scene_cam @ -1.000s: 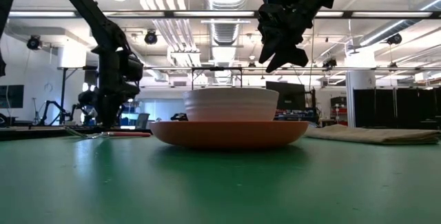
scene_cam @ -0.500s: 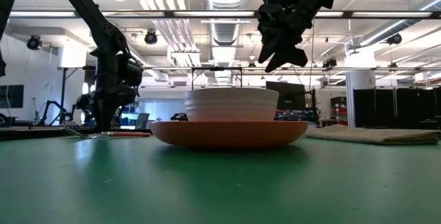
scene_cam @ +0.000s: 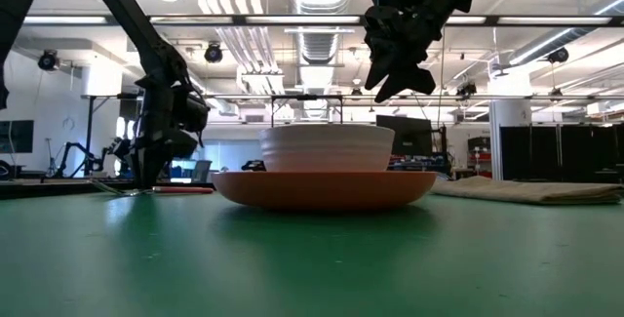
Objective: Set table place
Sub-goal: Put the yellow spoon into the white bowl, then put the pink fork to the right of the orange plate
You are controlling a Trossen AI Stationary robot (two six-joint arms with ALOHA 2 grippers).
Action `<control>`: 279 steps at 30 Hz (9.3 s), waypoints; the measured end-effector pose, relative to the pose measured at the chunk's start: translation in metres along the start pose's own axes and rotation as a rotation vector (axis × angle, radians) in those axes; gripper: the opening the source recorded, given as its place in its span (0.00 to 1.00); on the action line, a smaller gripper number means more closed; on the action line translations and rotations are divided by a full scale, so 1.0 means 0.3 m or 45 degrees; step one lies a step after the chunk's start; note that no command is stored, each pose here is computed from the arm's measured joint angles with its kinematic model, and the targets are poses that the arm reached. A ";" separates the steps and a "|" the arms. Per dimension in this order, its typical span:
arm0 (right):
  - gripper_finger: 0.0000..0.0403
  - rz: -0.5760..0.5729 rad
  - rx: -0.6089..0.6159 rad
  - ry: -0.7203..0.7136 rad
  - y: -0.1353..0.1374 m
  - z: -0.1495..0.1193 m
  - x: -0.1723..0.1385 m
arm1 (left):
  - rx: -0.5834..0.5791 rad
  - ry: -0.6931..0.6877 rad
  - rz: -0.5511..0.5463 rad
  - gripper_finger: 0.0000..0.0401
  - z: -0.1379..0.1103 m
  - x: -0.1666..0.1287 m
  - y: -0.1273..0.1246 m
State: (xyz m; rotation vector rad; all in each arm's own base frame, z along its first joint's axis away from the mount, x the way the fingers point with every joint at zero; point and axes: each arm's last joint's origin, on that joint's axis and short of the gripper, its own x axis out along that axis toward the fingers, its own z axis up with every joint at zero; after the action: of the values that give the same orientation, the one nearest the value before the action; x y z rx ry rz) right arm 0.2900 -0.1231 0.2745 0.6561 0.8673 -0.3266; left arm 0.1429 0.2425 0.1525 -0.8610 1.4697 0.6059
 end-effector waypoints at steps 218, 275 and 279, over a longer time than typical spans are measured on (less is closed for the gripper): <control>0.13 0.182 0.186 -0.064 -0.016 -0.266 0.011 | 0.370 -0.603 0.195 0.02 -0.125 -0.365 -0.971; 0.12 0.083 -0.026 -0.100 0.051 -0.166 -0.019 | 0.334 -0.516 0.123 0.02 -0.230 -0.338 -1.036; 0.12 0.067 -0.064 -0.072 0.047 -0.173 -0.018 | 0.275 -0.481 0.221 0.02 -0.208 -0.354 -0.974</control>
State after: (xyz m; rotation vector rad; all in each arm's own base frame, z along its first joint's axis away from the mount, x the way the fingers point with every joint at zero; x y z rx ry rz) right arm 0.2628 -0.0787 0.2600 0.6191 0.8006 -0.2737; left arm 0.3359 0.0390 0.3004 -0.4252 1.2420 0.6826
